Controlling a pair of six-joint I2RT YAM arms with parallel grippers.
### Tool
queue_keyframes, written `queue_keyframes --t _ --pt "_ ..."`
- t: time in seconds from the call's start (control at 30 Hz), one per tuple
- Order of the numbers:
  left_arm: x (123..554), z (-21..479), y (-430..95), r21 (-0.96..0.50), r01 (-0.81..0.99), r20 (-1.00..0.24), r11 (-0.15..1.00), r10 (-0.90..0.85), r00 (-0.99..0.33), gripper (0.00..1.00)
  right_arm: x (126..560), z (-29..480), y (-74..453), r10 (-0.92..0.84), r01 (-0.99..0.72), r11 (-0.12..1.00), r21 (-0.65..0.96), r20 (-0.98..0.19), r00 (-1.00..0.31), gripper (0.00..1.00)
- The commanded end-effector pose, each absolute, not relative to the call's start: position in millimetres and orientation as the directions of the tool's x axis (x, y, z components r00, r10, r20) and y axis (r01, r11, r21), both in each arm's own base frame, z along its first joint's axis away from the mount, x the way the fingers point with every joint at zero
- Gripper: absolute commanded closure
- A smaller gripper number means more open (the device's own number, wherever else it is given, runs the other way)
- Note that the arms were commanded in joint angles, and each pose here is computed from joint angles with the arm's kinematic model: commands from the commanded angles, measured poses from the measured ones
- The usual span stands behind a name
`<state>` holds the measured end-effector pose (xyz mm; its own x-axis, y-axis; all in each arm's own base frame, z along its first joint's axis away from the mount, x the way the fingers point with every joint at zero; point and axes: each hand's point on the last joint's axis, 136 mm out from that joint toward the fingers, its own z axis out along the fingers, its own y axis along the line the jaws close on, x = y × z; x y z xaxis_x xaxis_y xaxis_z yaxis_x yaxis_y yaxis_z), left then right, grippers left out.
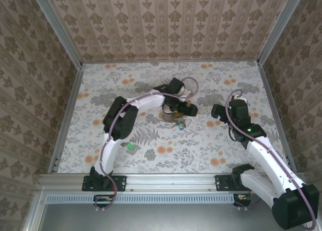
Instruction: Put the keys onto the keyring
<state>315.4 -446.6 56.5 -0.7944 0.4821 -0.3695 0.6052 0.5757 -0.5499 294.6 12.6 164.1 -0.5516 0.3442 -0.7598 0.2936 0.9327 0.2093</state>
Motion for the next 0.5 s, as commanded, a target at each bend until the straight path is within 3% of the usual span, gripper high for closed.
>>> queue_keyframes --t 0.0,0.2,0.37,0.47 --pt "287.7 64.3 -449.3 -0.558 0.627 -0.311 0.543 0.564 -0.765 0.00 279.7 161.8 -16.8 0.434 0.450 0.871 0.197 -0.738 -0.517 0.00" --pt "281.1 136.7 -431.5 -0.562 0.677 -0.425 0.475 0.537 -0.729 0.00 268.1 160.8 -33.1 0.453 0.508 0.845 0.166 -0.728 -0.515 0.00" --pt "279.5 215.7 -369.6 -0.566 0.670 -0.541 0.480 0.397 -0.742 0.00 283.6 164.8 23.2 0.310 0.216 0.951 0.222 -0.667 -0.677 0.10" --pt "287.9 232.8 -299.3 -0.580 0.554 -0.518 0.597 0.254 -0.817 0.00 283.9 159.4 79.0 0.139 -0.004 0.974 0.226 -0.610 -0.780 0.13"
